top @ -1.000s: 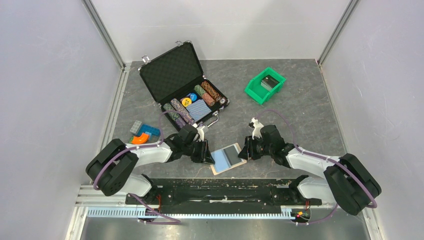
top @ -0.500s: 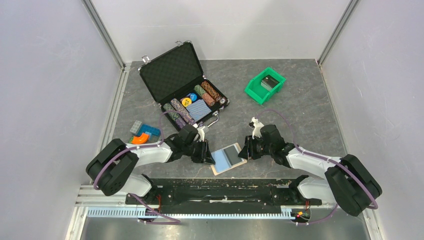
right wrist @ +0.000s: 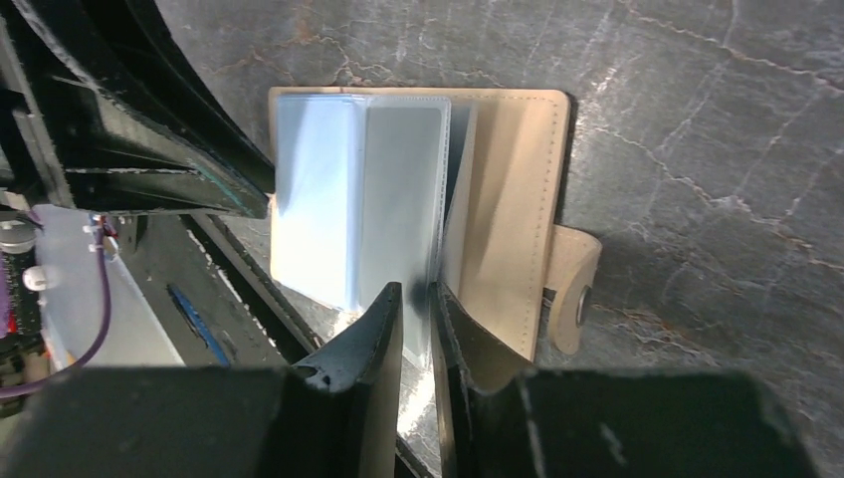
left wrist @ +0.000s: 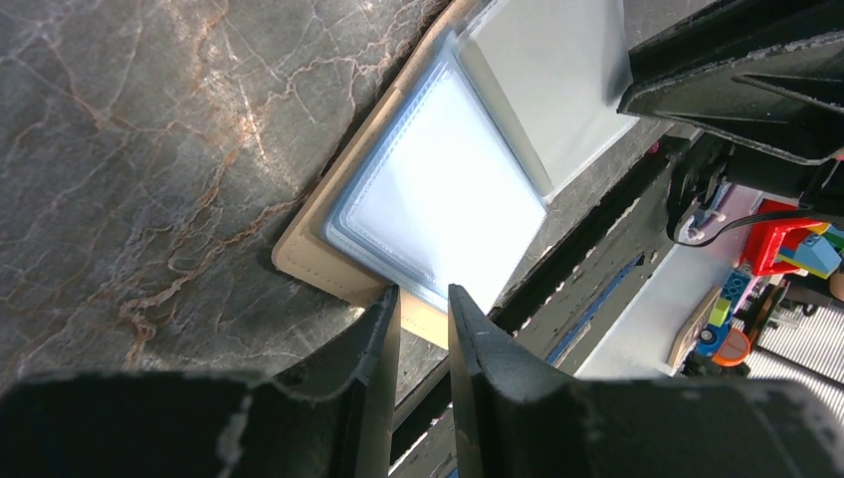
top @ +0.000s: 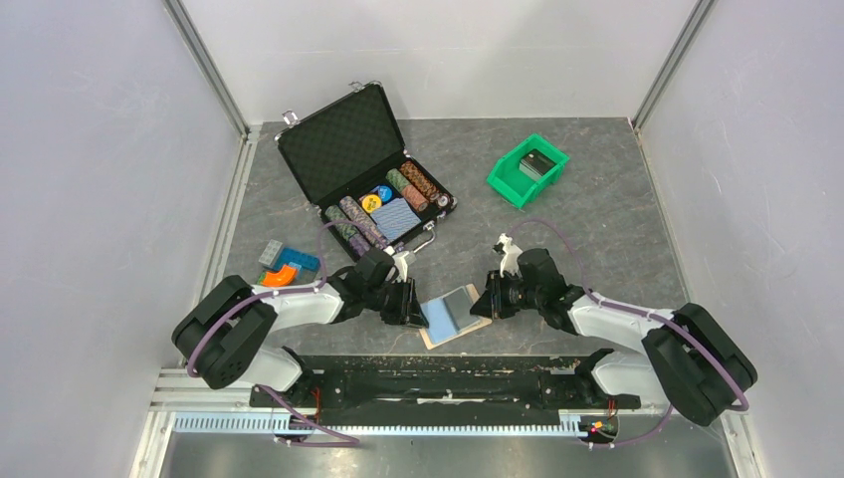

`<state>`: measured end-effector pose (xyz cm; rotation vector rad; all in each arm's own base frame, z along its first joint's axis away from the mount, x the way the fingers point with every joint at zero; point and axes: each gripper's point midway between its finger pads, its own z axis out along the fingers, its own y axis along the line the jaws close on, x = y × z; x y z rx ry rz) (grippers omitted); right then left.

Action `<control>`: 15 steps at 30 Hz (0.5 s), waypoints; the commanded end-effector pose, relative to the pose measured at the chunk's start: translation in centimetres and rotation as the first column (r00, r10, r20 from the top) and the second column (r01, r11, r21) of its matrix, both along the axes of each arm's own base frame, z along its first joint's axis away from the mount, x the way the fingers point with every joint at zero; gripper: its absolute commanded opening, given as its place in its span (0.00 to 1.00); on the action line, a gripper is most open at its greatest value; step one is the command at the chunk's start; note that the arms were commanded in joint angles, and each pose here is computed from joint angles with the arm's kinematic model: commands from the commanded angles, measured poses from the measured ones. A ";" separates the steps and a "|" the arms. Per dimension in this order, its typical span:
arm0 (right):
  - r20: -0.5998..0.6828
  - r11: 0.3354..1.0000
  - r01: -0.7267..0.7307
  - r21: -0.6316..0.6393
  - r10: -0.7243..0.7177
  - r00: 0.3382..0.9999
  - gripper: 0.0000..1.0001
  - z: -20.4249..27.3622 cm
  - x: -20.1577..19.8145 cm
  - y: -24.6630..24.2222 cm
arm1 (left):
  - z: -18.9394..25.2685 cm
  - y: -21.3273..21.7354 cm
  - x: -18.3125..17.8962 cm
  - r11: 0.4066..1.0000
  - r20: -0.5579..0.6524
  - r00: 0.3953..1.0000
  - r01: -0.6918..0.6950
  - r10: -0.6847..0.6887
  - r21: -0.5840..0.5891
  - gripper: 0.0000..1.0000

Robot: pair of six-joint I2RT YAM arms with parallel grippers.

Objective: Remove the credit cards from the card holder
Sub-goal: Remove the credit card from the card holder.

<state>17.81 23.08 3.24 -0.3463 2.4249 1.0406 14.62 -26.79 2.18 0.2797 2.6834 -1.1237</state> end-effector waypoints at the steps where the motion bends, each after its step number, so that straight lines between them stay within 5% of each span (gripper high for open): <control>1: 0.030 0.993 -0.028 0.118 0.025 0.999 0.17 2.3 -0.1 1.6 | 0.4 -0.6 0.1 1.000 -0.011 1.000 -0.007 0.006 -0.021 0.31; 15: 0.062 0.984 -0.044 0.173 0.033 0.997 0.36 4.5 0.0 2.2 | 0.5 -0.7 0.1 1.000 -0.010 1.000 -0.005 0.005 -0.023 0.32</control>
